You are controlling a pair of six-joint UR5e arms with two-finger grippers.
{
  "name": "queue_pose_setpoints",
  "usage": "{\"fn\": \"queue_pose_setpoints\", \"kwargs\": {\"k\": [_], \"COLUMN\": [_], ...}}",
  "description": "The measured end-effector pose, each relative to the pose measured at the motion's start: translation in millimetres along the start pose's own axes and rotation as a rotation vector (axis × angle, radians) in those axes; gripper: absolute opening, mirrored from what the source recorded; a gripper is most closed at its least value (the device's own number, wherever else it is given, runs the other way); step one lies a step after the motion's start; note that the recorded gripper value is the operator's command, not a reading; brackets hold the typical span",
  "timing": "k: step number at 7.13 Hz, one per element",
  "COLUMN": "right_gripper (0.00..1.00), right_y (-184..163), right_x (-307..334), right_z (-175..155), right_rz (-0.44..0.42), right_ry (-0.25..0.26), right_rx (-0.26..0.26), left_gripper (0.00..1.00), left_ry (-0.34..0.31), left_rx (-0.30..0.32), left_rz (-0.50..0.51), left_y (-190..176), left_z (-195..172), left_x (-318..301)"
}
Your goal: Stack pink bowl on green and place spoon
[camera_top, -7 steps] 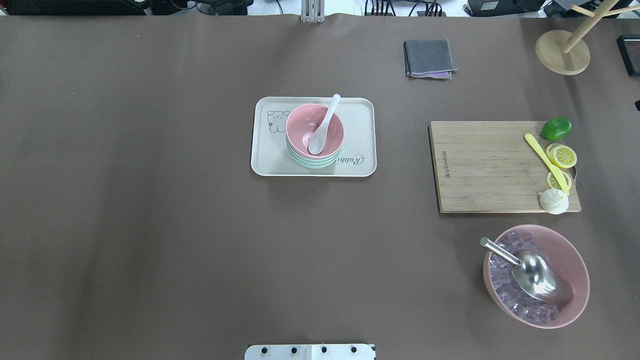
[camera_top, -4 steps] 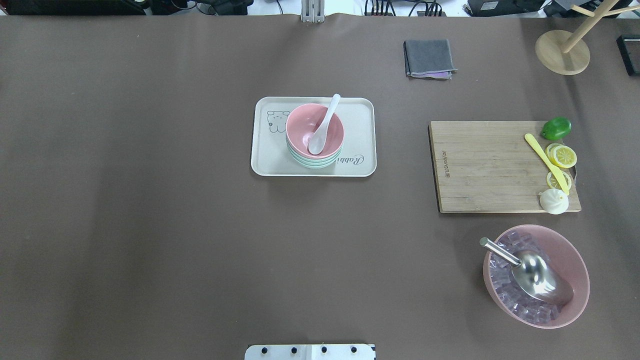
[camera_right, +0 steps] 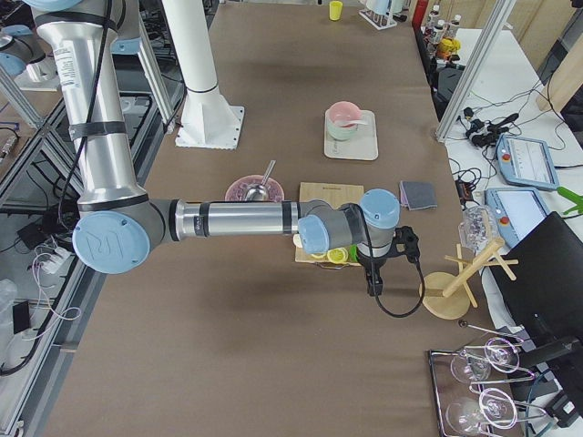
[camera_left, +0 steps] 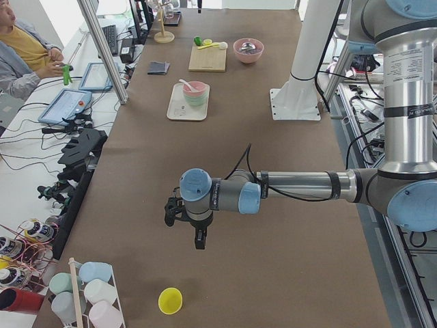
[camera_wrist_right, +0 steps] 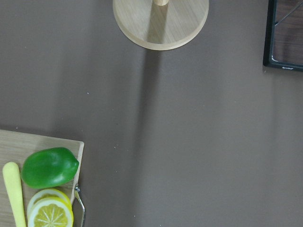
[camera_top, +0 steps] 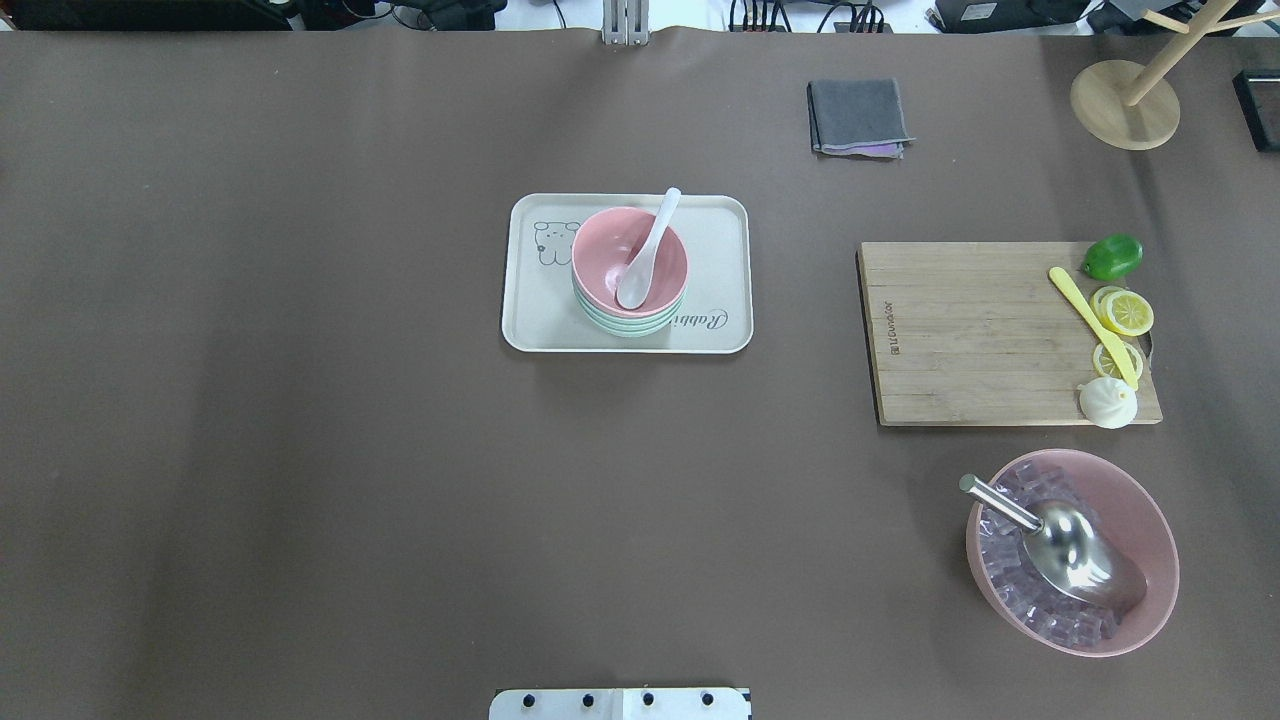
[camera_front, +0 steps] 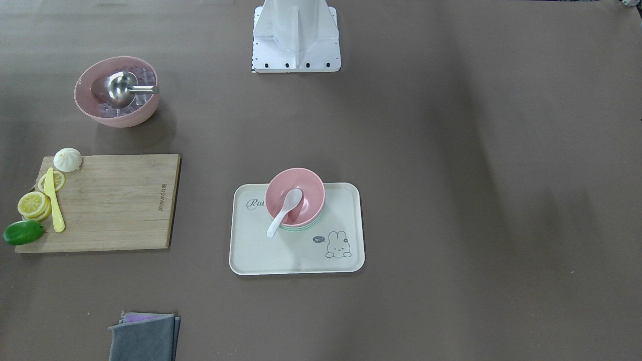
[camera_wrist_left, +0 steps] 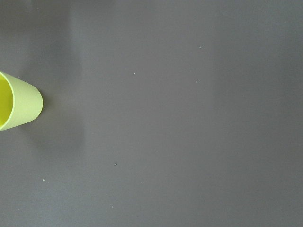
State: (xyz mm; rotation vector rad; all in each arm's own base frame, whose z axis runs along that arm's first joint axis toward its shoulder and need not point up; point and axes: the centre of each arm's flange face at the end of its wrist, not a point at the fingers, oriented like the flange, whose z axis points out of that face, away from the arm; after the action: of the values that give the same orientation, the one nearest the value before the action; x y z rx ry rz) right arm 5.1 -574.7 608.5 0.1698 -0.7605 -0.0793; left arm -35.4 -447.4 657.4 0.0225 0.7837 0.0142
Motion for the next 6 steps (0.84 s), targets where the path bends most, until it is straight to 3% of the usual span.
{"fn": "queue_pose_setpoints", "kwargs": {"k": [6], "right_gripper": [1.0], "right_y": [2.4], "right_x": [-1.9], "right_z": [4.2], "right_rz": [-0.001], "right_ry": [-0.011], "right_rx": [-0.009], "left_gripper": [0.98], "left_ry": [0.0], "left_rx": [0.016], "left_rz": [0.015], "left_y": [0.5], "left_z": [-7.6], "left_x": [7.5]}}
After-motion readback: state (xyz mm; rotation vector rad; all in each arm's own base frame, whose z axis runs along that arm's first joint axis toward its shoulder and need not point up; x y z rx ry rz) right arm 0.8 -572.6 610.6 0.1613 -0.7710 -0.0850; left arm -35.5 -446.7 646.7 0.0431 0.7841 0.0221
